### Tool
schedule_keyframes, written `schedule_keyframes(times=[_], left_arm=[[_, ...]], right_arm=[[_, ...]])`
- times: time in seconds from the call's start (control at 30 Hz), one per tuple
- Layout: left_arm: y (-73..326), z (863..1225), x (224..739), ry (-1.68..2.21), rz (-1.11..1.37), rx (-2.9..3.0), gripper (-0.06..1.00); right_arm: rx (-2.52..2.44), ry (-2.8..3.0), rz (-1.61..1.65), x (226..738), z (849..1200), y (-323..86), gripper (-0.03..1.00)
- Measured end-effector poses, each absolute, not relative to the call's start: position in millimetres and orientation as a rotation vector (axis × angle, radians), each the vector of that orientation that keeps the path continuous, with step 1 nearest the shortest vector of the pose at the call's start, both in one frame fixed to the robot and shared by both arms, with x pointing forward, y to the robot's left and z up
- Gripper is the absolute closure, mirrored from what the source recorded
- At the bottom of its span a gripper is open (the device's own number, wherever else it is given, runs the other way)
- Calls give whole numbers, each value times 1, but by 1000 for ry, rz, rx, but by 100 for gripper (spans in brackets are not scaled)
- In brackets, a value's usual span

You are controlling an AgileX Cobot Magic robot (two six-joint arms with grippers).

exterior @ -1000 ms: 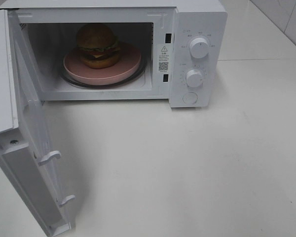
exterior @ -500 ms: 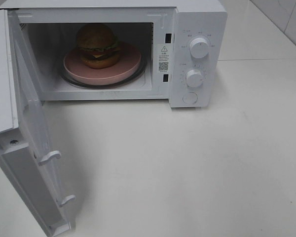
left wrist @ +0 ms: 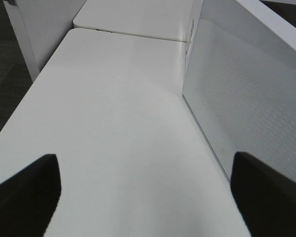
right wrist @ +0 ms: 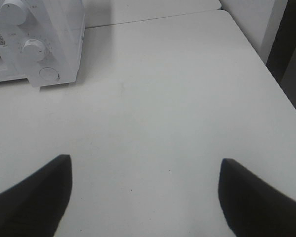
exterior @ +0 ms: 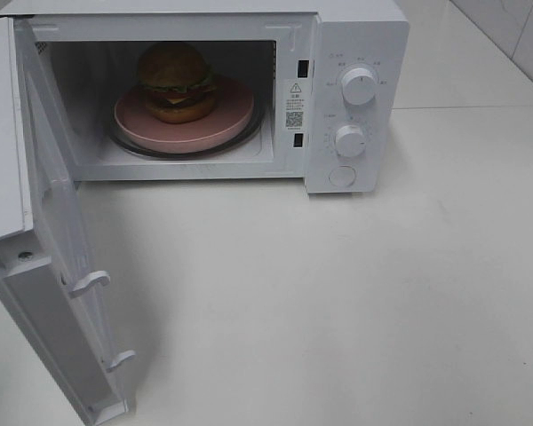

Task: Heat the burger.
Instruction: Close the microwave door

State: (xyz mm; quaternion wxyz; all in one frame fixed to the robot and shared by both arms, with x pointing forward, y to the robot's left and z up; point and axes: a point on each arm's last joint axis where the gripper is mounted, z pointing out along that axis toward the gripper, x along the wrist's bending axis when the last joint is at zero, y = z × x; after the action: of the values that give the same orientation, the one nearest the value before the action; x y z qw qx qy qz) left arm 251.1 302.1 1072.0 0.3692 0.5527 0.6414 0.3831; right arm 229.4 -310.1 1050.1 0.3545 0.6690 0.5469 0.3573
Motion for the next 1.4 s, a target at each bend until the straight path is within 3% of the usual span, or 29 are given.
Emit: schedule_keyframes(times=[0.03, 0.1, 0.13, 0.17, 0.2, 0.23, 0.27, 0.3, 0.33, 0.37, 0.4, 0.47, 1.0, 1.4], left_arm=[[302, 1072, 251, 1646, 983, 1419, 6], [304, 1076, 265, 1648, 992, 1420, 25], [304, 1076, 265, 1648, 992, 1420, 25], [304, 1078, 269, 1643, 996, 1416, 32], [305, 1079, 277, 1644, 996, 1417, 48], [305, 1079, 277, 1644, 996, 1417, 48], [306, 1080, 281, 1642, 997, 1416, 56], [306, 1082, 289, 1640, 999, 1414, 70], [306, 1082, 289, 1640, 999, 1414, 70], [307, 1084, 297, 1626, 1004, 1399, 84], [307, 1084, 297, 1626, 1004, 1399, 84], [308, 1086, 310, 1598, 1026, 1373, 94], [315, 1032, 376, 1566, 1052, 1310, 94], [318, 993, 398, 1441, 1156, 1212, 94]], right_arm=[[1729, 1414, 924, 229, 1050, -310, 21], [1729, 1414, 924, 229, 1050, -310, 21], [1729, 1414, 924, 229, 1050, -310, 21], [1729, 1414, 924, 229, 1050, -310, 21], [1729, 1414, 924, 229, 1050, -310, 21], [1729, 1414, 924, 229, 1050, -310, 21], [1729, 1414, 924, 229, 1050, -310, 21], [1729, 1414, 924, 229, 1050, -310, 21], [1729, 1414, 924, 229, 1050, -310, 21], [1729, 1414, 924, 229, 1050, -310, 21], [1729, 1414, 924, 229, 1050, -310, 21], [1729, 1414, 924, 229, 1050, -310, 21], [1729, 1414, 924, 229, 1050, -310, 21], [1729, 1414, 924, 229, 1050, -310, 21]])
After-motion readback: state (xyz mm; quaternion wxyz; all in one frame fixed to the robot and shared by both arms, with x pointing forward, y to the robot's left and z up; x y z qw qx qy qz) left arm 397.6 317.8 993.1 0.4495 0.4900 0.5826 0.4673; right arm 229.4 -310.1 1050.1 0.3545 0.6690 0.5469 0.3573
